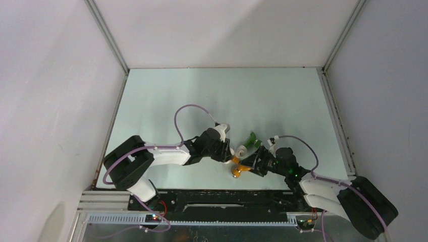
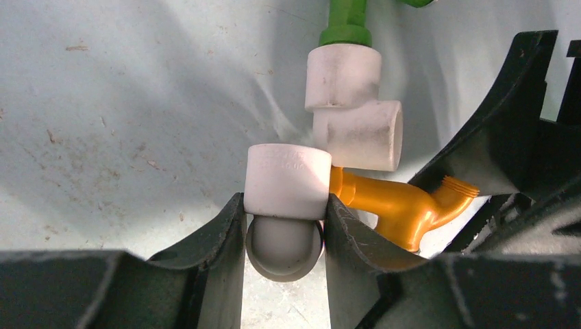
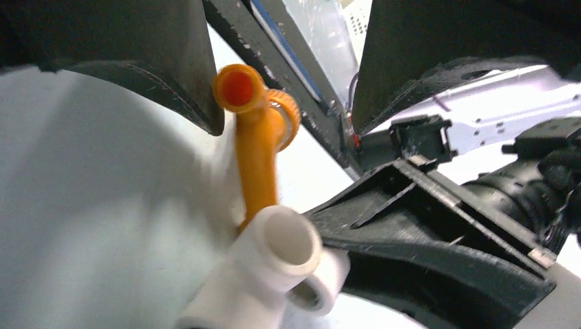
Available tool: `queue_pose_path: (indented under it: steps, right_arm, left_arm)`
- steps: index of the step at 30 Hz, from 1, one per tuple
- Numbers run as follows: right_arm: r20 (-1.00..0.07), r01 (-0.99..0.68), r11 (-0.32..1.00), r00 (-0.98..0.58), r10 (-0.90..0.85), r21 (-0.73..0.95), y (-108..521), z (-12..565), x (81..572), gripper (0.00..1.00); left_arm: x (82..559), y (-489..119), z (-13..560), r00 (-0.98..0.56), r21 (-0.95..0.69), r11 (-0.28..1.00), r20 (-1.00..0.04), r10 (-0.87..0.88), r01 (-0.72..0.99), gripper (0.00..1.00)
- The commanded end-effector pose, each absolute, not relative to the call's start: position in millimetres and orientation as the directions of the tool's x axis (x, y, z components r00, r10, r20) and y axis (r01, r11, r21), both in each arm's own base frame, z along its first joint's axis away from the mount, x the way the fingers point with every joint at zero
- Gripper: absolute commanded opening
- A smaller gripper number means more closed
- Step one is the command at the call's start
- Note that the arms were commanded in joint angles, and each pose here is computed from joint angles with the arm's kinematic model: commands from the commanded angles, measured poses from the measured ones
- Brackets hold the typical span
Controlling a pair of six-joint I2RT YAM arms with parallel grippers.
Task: Install the water faucets
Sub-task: Pick up the water faucet from the center of the board.
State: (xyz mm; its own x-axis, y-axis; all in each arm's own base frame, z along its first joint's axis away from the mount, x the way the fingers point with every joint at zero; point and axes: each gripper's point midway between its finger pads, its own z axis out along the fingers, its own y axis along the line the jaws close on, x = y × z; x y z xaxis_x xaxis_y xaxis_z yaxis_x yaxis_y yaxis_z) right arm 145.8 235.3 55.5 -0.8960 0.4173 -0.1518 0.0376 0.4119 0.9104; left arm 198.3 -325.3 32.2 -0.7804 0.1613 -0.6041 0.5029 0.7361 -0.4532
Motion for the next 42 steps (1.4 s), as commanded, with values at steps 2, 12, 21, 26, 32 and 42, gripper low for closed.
queue_pose_path:
  steps: [2, 12, 21, 26, 32, 42]
  right_arm:
    - [-0.184, 0.137, 0.528, -0.841, 0.509, 0.838, 218.6, 30.9, 155.5, 0.70]
    - [-0.156, 0.118, 0.521, -0.878, 0.452, 0.845, 243.2, 27.2, 154.5, 0.48]
    - [-0.192, 0.057, 0.515, -0.889, 0.417, 0.855, 254.9, 39.0, 171.0, 0.06]
    - [-0.249, 0.004, 0.564, -0.894, 0.371, 0.826, 251.3, 45.2, 186.4, 0.11]
    - [-0.236, 0.007, 0.548, -0.898, 0.371, 0.837, 247.4, 39.6, 195.2, 0.31]
    - [-0.166, 0.081, 0.446, -0.857, 0.487, 0.892, 252.2, 44.9, 197.2, 0.49]
  left_arm:
    - [199.7, -318.7, 23.1, -0.795, -0.421, 0.775, -0.583, 0.167, 0.471, 0.00]
    - [198.3, -318.3, 21.8, -0.804, -0.430, 0.777, -0.574, 0.158, 0.459, 0.00]
    - [199.1, -313.1, 24.0, -0.801, -0.423, 0.788, -0.581, 0.143, 0.447, 0.00]
    - [198.1, -316.3, 24.2, -0.800, -0.428, 0.777, -0.580, 0.155, 0.461, 0.00]
    - [196.2, -319.7, 29.9, -0.812, -0.466, 0.767, -0.572, 0.119, 0.441, 0.00]
    - [193.1, -325.9, 43.4, -0.859, -0.583, 0.749, -0.510, -0.033, 0.317, 0.00]
